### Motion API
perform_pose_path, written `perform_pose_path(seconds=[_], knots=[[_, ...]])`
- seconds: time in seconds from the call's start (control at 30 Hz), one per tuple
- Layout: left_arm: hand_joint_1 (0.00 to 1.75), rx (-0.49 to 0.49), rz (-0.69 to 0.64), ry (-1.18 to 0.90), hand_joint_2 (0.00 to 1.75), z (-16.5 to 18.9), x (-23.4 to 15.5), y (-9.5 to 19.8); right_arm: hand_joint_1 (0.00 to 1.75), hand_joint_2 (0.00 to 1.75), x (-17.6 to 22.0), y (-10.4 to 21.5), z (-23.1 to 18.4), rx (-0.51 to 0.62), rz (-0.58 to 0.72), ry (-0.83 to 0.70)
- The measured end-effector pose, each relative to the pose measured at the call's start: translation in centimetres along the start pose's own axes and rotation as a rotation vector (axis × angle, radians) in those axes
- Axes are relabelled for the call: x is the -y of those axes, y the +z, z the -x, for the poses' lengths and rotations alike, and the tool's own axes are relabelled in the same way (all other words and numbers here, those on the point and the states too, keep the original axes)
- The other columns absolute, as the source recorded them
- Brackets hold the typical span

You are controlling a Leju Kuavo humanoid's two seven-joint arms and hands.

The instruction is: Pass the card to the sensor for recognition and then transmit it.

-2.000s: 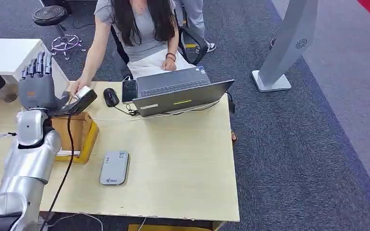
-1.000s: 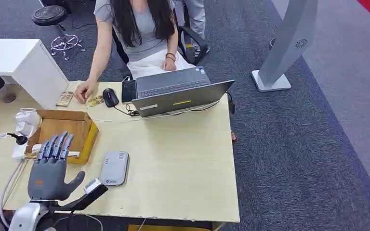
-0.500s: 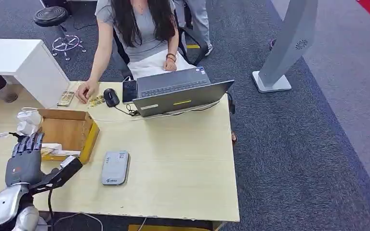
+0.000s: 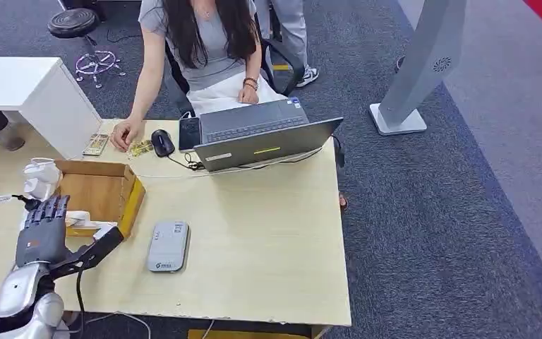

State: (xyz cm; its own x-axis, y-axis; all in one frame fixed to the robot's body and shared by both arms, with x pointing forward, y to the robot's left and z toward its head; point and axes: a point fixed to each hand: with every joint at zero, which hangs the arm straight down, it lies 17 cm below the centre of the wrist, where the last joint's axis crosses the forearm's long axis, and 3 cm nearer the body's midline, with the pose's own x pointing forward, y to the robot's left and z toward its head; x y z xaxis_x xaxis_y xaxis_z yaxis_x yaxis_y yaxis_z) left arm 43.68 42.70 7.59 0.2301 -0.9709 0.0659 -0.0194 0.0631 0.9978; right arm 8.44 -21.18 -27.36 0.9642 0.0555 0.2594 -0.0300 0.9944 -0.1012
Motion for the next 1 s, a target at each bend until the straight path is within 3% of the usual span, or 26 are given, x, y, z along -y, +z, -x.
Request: perform_pose_path(seconds=[0.37,1.0], knots=[[0.00,-0.003,0.008,0.000,1.75,-0.2,0.2,-0.1,0.00,0.00,0.0,0.0,0.0,-0.002,-0.002,0.007],[0.00,0.034,0.016,0.057,1.75,-3.8,0.0,-1.4,0.00,0.00,-0.2,0.0,0.0,0.002,-0.009,0.028]])
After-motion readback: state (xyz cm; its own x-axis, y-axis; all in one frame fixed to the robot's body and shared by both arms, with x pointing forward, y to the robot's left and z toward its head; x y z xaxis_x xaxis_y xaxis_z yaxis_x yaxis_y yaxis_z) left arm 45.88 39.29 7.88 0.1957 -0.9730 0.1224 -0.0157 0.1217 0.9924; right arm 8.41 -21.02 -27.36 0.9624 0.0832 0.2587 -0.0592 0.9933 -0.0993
